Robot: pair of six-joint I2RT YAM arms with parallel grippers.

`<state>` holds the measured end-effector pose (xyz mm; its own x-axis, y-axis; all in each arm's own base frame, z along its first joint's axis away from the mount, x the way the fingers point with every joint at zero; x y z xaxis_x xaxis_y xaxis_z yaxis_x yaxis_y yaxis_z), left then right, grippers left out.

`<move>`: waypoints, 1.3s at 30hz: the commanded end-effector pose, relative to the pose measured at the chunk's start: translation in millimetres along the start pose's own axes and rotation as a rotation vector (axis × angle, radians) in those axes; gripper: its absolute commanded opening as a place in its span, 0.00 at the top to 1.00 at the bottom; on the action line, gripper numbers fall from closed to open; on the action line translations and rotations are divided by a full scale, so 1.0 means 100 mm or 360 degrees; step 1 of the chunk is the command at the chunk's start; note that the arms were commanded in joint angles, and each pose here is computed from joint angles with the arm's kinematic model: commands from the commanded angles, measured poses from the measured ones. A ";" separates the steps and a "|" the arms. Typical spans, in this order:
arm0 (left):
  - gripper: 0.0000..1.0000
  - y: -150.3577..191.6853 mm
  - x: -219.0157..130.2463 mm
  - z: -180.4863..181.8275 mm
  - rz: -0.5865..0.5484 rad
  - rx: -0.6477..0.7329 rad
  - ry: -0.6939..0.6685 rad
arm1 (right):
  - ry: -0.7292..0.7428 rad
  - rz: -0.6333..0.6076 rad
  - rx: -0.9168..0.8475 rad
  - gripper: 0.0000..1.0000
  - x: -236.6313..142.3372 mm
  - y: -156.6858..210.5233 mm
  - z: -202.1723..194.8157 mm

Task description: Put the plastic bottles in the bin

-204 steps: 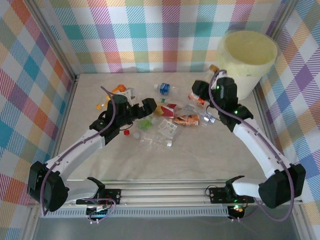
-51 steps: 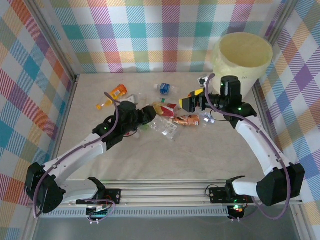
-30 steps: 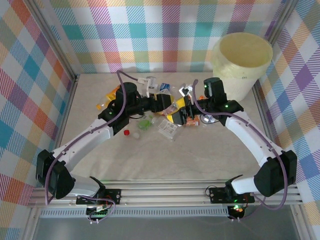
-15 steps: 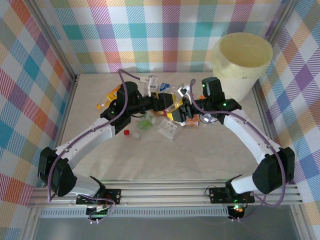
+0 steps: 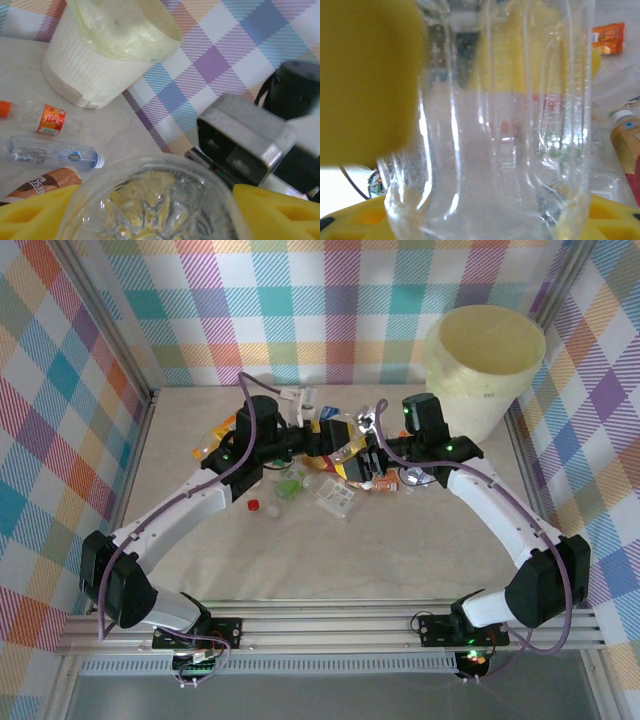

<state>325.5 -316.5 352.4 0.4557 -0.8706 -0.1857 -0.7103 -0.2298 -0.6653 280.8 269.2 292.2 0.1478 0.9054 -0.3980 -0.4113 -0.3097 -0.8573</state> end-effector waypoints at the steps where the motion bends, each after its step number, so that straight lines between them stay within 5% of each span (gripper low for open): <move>1: 0.12 -0.12 -0.15 -0.02 -0.0054 0.0021 -0.0097 | 0.0114 -0.0027 -0.0082 0.62 -0.09 -0.11 -0.07; 5: 0.00 -0.18 -0.35 -0.03 -0.0105 0.0018 -0.0198 | 0.0252 -0.0028 -0.0042 0.62 -0.14 -0.10 -0.23; 11: 0.00 -0.24 -0.75 0.08 -0.0257 0.0043 -0.0461 | 0.0485 -0.0059 0.0074 0.64 -0.26 -0.11 -0.57; 24: 0.00 0.02 -1.59 0.96 -0.0535 -0.0189 -0.1336 | 0.0967 -0.0329 0.0332 0.68 -0.72 -0.53 -1.41; 39: 0.00 0.25 -1.89 1.16 -0.0660 -0.0301 -0.1444 | 0.1349 -0.0659 0.0399 0.67 -1.74 -1.34 -2.39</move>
<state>285.0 -117.1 287.1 0.8523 -0.1028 -0.5128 -0.4818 -0.5356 -0.6935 511.6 100.3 385.7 0.8531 0.4364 -0.2860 -0.3679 0.1145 -0.9228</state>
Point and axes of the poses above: each hand's point on the last joint's axis, 136 mm out from that joint toward the fingers, its own x axis out along the fingers, its own z axis along the line the jaws close on, y = z × x, the point moved 1 cm from there along -x, back along the fingers, and after that the axes turned 4 degrees about -x, right-handed, at the moved point
